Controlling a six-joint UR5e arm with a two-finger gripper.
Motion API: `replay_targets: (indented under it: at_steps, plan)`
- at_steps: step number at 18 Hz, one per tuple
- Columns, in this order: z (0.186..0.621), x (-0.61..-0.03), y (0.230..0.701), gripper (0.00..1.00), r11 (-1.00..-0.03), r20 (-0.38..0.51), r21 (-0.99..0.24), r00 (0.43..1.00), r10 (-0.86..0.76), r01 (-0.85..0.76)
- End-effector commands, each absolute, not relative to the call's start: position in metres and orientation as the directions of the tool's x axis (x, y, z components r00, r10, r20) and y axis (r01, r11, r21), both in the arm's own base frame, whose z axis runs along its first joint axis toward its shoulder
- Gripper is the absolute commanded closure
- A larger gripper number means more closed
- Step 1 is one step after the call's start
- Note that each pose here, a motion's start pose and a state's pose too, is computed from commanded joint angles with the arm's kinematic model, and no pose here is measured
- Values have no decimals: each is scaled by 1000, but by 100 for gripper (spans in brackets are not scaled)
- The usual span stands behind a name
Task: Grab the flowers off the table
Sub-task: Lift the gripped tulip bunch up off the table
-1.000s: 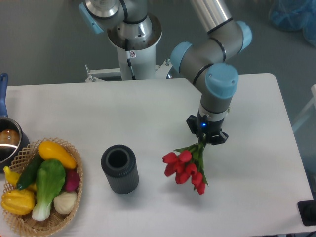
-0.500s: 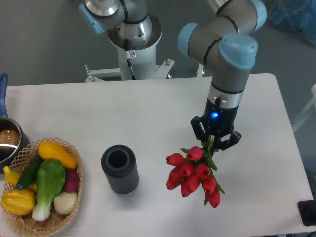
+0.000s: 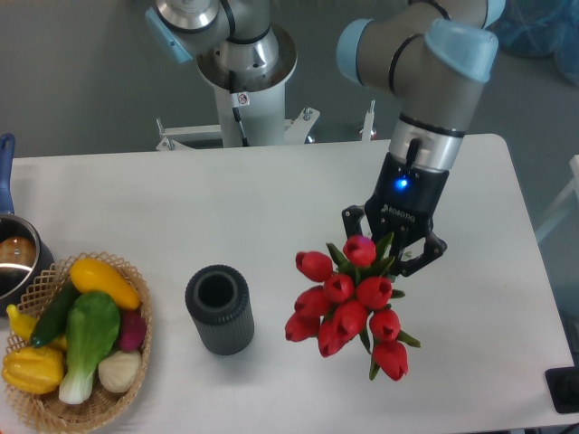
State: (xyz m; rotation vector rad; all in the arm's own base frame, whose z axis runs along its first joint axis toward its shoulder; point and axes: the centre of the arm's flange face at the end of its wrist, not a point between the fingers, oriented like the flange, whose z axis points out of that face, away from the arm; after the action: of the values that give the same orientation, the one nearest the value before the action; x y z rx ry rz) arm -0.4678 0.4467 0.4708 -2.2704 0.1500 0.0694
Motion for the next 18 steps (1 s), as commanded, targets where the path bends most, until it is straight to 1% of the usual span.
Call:
replay_targets:
  at_steps: [4,10,14,18]
  plan:
    - [479,-479,428,96,-606,-86,-788,994,-63,-107]
    - [484,-479,422,96,-599,-75,-796,996,-44,-86]
    - [491,-479,415,96,-595,-84,-799,996,-34,-88]
    - [494,-483,408,96,-569,-72,-819,997,-31,-76]
